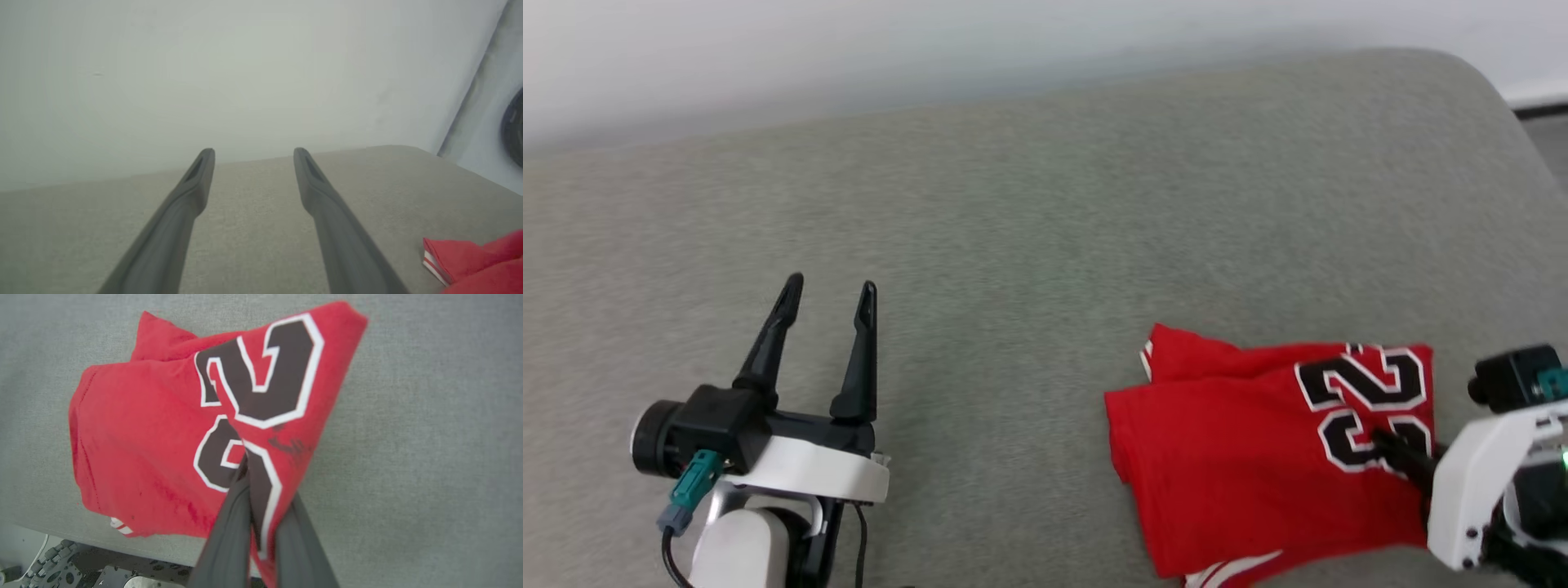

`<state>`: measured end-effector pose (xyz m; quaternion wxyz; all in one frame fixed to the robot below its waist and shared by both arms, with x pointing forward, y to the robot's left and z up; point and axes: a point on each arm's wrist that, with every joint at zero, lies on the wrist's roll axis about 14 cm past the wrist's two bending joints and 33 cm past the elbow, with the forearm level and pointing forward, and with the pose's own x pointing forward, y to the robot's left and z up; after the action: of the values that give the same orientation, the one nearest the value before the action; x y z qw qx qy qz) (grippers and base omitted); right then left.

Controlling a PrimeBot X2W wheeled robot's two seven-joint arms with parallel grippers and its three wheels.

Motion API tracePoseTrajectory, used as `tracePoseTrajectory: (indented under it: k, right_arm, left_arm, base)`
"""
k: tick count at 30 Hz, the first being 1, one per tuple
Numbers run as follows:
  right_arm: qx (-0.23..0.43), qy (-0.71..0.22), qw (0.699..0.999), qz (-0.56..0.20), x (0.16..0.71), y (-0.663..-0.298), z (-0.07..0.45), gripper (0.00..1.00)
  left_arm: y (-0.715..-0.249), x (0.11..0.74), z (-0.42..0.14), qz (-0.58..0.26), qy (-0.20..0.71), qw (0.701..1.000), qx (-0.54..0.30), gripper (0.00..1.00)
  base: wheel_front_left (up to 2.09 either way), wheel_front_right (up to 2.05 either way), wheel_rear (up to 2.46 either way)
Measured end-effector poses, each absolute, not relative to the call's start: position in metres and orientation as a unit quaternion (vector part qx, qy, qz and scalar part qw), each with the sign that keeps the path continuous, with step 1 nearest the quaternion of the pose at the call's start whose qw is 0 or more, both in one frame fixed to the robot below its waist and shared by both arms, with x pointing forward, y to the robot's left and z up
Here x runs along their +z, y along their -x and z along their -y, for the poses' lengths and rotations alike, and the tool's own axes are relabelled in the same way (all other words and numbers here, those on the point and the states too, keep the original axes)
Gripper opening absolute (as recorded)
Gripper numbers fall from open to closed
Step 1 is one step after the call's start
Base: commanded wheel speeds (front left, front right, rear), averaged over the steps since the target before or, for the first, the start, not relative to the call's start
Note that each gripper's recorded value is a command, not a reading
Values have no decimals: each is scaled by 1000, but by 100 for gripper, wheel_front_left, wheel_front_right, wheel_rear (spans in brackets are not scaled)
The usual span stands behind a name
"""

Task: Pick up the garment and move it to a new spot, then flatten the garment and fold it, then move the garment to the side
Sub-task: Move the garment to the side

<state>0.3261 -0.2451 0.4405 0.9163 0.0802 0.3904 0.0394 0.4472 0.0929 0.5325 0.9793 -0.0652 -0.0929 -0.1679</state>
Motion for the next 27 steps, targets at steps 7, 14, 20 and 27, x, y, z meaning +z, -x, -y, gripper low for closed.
tracePoseTrajectory:
  k: [7,14,20,27]
  right_arm:
    - [-31,-61,932,-357,455,-350,296,0]
    - [-134,-19,925,-356,458,-368,373,0]
    - [-209,-4,915,-345,459,-387,427,0]
    - [-269,33,899,-343,452,-407,474,0]
  left_arm:
    - [-477,519,-38,88,74,963,-246,100]
    - [-505,499,-10,80,77,950,-292,100]
    - [-526,485,-1,78,80,944,-310,100]
    - [-548,465,-5,76,76,944,-312,100]
  base:
    - [0,0,0]
    - [0,0,0]
    - [0,0,0]
    - [0,0,0]
